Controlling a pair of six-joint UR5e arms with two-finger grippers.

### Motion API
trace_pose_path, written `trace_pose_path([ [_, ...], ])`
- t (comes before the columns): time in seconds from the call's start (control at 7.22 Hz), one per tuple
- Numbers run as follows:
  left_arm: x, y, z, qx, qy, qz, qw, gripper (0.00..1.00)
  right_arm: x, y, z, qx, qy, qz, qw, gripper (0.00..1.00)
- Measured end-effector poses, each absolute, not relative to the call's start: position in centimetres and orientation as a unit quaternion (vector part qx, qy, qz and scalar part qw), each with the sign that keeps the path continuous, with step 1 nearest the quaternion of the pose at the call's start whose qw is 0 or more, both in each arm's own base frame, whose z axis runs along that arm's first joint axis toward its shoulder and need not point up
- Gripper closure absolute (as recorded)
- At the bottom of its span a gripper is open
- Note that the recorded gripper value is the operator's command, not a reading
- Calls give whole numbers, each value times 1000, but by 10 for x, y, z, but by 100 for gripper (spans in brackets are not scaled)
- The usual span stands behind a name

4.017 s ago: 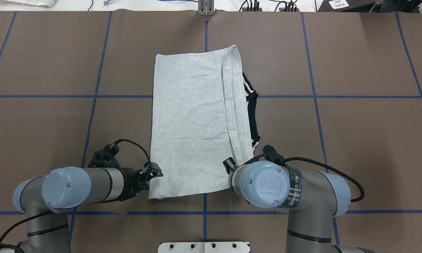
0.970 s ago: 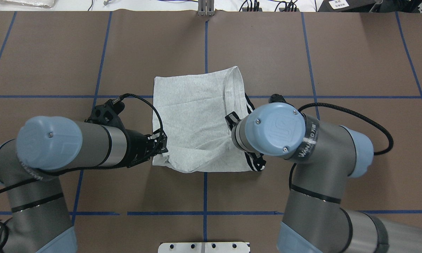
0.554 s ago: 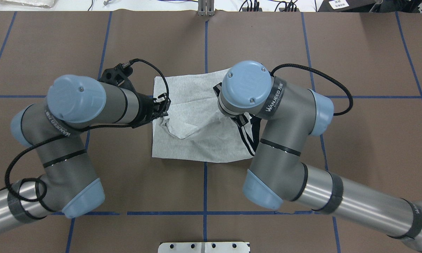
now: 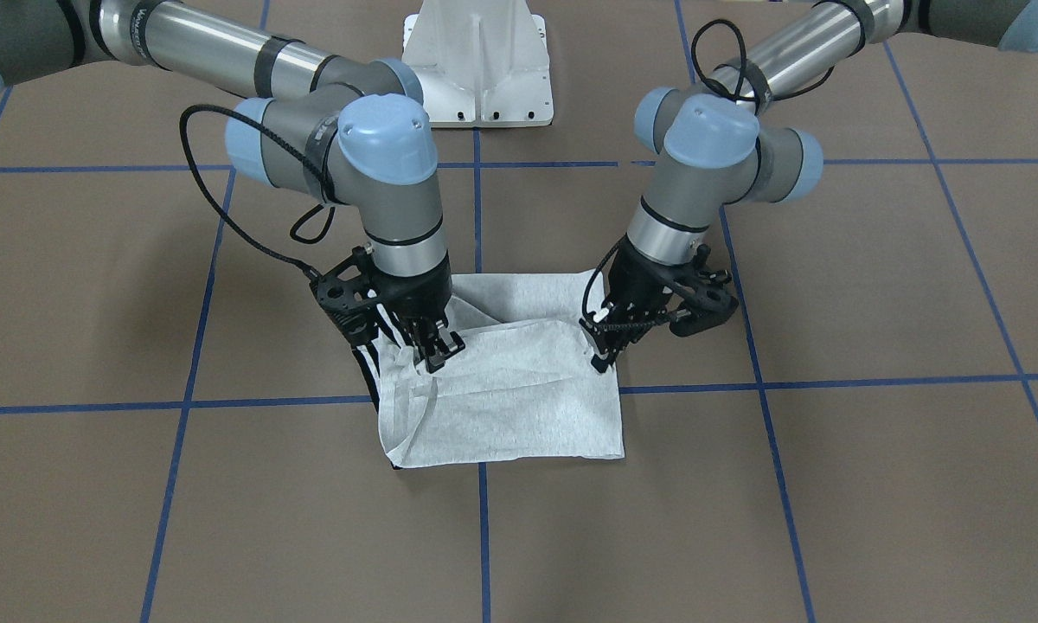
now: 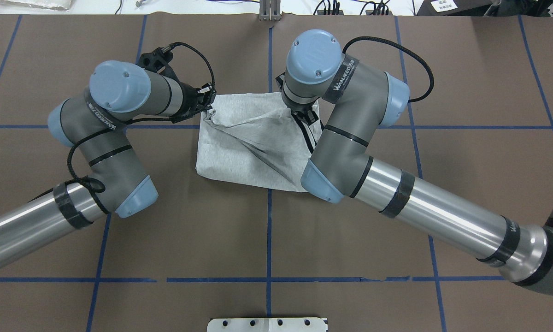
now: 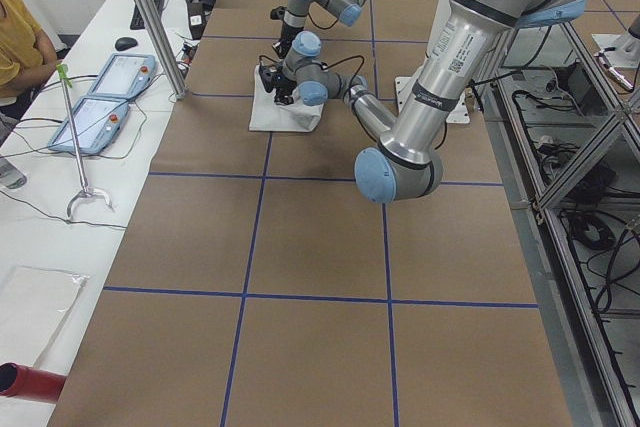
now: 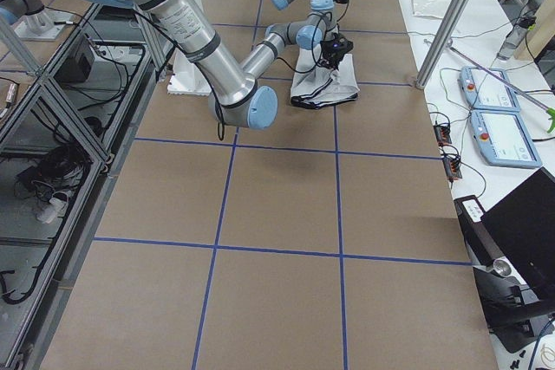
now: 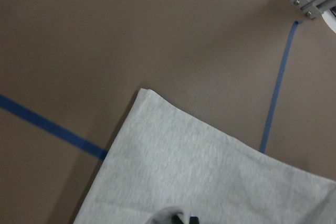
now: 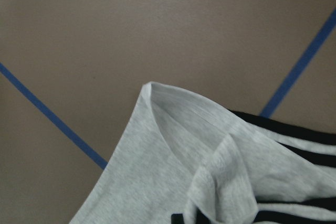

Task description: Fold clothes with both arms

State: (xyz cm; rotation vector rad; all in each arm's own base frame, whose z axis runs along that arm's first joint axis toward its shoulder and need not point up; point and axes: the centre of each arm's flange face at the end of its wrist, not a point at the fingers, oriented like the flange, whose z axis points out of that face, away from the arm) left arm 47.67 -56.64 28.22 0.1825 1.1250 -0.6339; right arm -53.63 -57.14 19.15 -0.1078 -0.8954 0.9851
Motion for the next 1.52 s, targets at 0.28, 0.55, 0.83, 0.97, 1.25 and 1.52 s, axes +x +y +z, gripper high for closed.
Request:
trace_pose_path([
  [0.28, 458, -620, 309, 117, 515, -303, 793, 1, -522, -623, 199, -19, -420, 406, 811, 0],
  [0.55, 428, -646, 318, 141, 507, -306, 794, 1, -482, -670, 217, 2, -410, 365, 836, 0],
  [0.83, 413, -652, 326, 156, 500, -286, 803, 1, -455, -688, 243, 13, -398, 333, 855, 0],
  [0.97, 410, -647, 332, 155, 500, -259, 811, 1, -437, -692, 262, 11, -396, 312, 864, 0],
  [1.25, 373, -619, 351, 167, 506, -160, 831, 1, -368, -693, 320, 0, -403, 249, 881, 0],
  [1.52, 313, -589, 380, 196, 500, -47, 842, 1, -274, -684, 389, 16, -409, 158, 899, 0],
])
